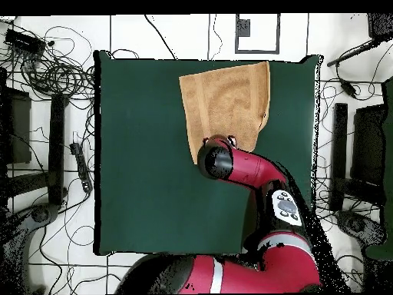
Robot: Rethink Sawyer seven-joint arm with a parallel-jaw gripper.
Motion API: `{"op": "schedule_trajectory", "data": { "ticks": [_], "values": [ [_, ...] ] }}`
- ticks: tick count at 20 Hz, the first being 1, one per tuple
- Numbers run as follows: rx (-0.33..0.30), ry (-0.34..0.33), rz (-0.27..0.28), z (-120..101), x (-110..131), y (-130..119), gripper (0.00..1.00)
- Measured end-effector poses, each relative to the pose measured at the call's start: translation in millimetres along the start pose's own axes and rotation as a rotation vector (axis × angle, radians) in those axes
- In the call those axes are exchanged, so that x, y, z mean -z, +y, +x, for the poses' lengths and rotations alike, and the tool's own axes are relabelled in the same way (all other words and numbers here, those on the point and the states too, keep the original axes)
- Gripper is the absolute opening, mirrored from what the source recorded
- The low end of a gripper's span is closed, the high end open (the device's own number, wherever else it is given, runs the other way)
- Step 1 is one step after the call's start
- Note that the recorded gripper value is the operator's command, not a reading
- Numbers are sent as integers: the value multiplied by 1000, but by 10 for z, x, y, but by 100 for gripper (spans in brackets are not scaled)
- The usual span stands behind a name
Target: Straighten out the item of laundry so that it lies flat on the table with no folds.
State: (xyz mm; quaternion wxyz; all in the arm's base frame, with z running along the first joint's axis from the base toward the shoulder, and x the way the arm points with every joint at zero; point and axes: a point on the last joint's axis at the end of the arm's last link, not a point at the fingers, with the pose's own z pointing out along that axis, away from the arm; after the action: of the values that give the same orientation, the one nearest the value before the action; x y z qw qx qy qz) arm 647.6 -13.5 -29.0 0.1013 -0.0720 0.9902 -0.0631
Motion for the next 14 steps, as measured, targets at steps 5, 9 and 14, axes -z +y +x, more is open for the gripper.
{"op": "schedule_trajectory", "data": {
  "ticks": [5,9,14],
  "values": [
    [4,-18,7,82,-163,60,100],
    [9,-36,16,66,-164,68,100],
    [13,-35,20,69,-162,73,100]
  ]
}}
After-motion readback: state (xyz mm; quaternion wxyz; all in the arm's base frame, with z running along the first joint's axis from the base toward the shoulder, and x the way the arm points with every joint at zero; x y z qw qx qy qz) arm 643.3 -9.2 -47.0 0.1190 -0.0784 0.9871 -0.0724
